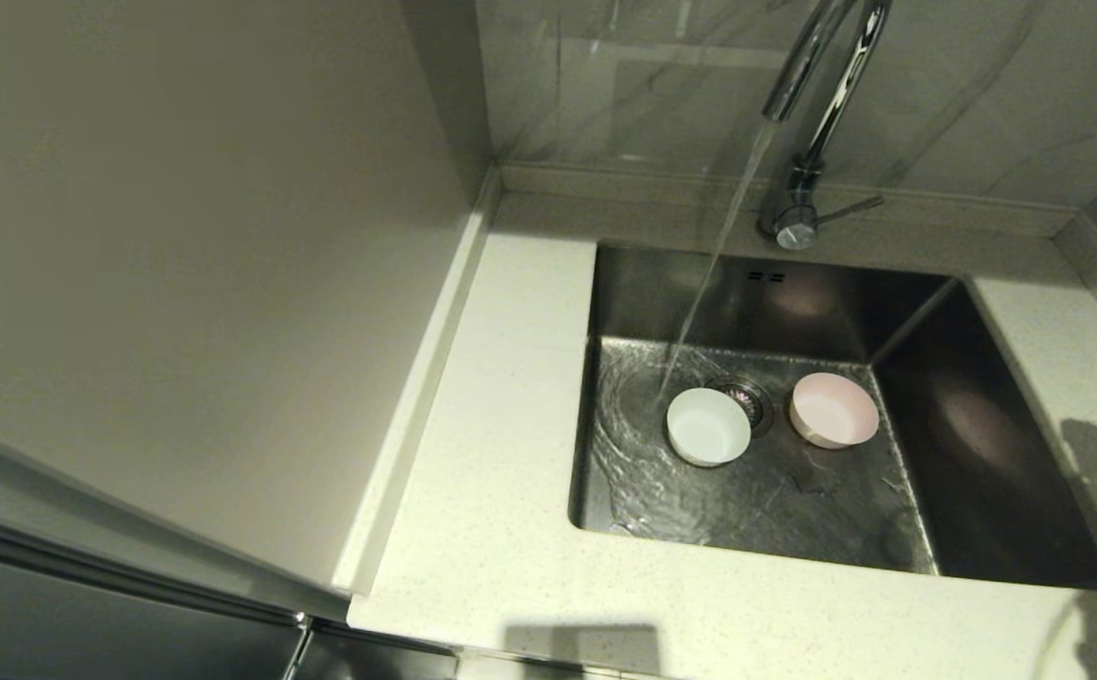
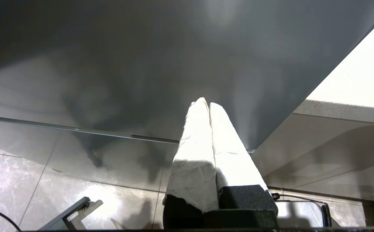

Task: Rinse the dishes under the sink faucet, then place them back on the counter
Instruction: Put a bowl into the sink

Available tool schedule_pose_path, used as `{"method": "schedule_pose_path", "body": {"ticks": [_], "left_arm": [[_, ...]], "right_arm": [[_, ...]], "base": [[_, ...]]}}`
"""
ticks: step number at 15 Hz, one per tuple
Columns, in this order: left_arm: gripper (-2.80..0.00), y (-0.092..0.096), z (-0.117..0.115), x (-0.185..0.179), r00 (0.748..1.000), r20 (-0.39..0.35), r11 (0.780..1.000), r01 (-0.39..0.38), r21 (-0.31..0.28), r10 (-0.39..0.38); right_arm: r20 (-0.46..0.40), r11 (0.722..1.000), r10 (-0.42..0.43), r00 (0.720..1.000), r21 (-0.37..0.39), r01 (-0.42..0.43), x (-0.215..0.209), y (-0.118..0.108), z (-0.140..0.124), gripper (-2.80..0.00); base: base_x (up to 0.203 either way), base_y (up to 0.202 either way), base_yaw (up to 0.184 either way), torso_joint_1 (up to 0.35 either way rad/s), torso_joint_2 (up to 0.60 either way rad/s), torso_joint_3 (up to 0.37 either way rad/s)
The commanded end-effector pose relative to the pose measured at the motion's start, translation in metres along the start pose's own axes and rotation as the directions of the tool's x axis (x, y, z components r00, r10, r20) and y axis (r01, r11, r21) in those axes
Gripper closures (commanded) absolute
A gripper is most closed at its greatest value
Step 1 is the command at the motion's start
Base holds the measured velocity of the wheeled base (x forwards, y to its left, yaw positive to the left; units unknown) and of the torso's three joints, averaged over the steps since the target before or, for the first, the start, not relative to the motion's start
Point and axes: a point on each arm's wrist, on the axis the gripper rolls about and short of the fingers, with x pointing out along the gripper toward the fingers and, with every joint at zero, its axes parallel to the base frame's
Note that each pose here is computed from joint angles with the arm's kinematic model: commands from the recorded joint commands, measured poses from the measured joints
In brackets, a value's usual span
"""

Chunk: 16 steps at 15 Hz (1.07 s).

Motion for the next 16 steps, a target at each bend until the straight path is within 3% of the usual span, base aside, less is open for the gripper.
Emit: {"method": "schedule_pose_path", "body": {"ticks": [1,4,8,13,14,16], "left_arm": [[0.0,0.0,0.0,0.0,1.0,0.002,1.0,-0.001,-0.001,0.001],[0.0,0.0,0.0,0.0,1.0,0.002,1.0,-0.001,-0.001,0.001],[0.0,0.0,0.0,0.0,1.0,0.002,1.0,-0.001,-0.001,0.001],[0.0,0.0,0.0,0.0,1.0,0.002,1.0,-0.001,-0.001,0.001],[0.0,0.0,0.0,0.0,1.0,0.002,1.0,-0.001,-0.001,0.001],[0.0,0.0,0.0,0.0,1.0,0.002,1.0,-0.001,-0.001,0.001]], "right_arm": [[-0.064,0.999,0.042,0.997,-0.024,-0.043,0.014,0.004,-0.004,-2.8],[-0.105,0.997,0.05,0.993,-0.047,-0.055,0.033,0.01,0.004,-2.8],[-0.076,0.999,0.016,0.997,-0.046,-0.019,0.056,0.013,0.019,-2.8],[-0.086,0.999,0.005,0.996,-0.046,-0.009,0.062,0.013,0.02,-2.8],[-0.085,0.999,0.005,0.996,-0.047,-0.009,0.061,0.013,0.02,0.0],[-0.086,0.999,0.005,0.996,-0.046,-0.009,0.061,0.013,0.02,0.0]], "base": [[0.0,0.0,0.0,0.0,0.0,0.0],[0.0,0.0,0.0,0.0,0.0,0.0],[0.0,0.0,0.0,0.0,0.0,0.0],[0.0,0.0,0.0,0.0,0.0,0.0],[0.0,0.0,0.0,0.0,0.0,0.0],[0.0,0.0,0.0,0.0,0.0,0.0]]}}
